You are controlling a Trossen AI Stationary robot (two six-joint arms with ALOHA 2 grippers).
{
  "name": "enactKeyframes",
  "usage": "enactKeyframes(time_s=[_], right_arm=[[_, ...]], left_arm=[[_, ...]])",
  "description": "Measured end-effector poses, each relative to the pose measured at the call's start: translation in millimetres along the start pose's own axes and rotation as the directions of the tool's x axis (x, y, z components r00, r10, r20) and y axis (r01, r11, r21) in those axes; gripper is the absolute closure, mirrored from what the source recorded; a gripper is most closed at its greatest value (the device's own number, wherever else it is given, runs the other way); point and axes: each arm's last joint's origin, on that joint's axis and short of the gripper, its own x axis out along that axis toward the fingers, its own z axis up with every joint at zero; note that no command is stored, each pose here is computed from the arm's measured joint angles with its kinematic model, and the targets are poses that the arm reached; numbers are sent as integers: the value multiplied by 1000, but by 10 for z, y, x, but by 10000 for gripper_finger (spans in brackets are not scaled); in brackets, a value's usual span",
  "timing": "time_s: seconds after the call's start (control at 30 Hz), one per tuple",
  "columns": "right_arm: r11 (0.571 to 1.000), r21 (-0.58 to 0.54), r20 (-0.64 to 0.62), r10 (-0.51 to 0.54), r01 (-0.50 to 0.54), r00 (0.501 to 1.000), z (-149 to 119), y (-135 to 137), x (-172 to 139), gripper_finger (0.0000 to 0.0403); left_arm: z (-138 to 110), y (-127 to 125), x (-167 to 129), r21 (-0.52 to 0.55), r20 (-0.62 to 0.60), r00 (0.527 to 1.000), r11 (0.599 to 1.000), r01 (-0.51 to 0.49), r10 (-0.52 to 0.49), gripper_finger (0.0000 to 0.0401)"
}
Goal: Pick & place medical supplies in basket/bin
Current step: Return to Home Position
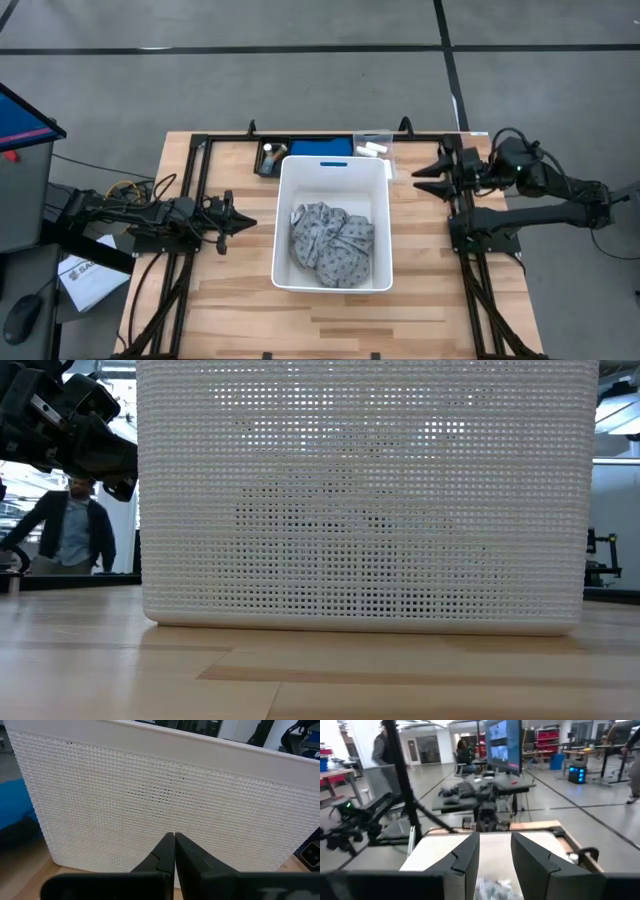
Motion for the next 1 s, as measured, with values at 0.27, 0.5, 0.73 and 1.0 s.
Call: enactKeyframes(time_s=[0.27, 0.5, 0.73, 1.0], right_arm=[[997, 71, 131, 12, -21, 991, -680, 3, -362, 294], [991, 128, 166, 19, -41, 986, -1317, -23, -485, 294], [990, 121, 180, 53, -76, 982, -1704, -51, -349, 294], [986, 136, 159, 76, -98, 984, -2113, -73, -207, 294]], left_arm=[[0, 0, 0, 0, 0, 1000, 1000, 0, 0, 400], [0, 0, 0, 0, 0, 1000, 1000, -1, 1, 399], [2, 1, 0, 0, 2, 1000, 1000, -5, 5, 396], [6, 0, 1, -1, 7, 1000, 1000, -3, 3, 397]])
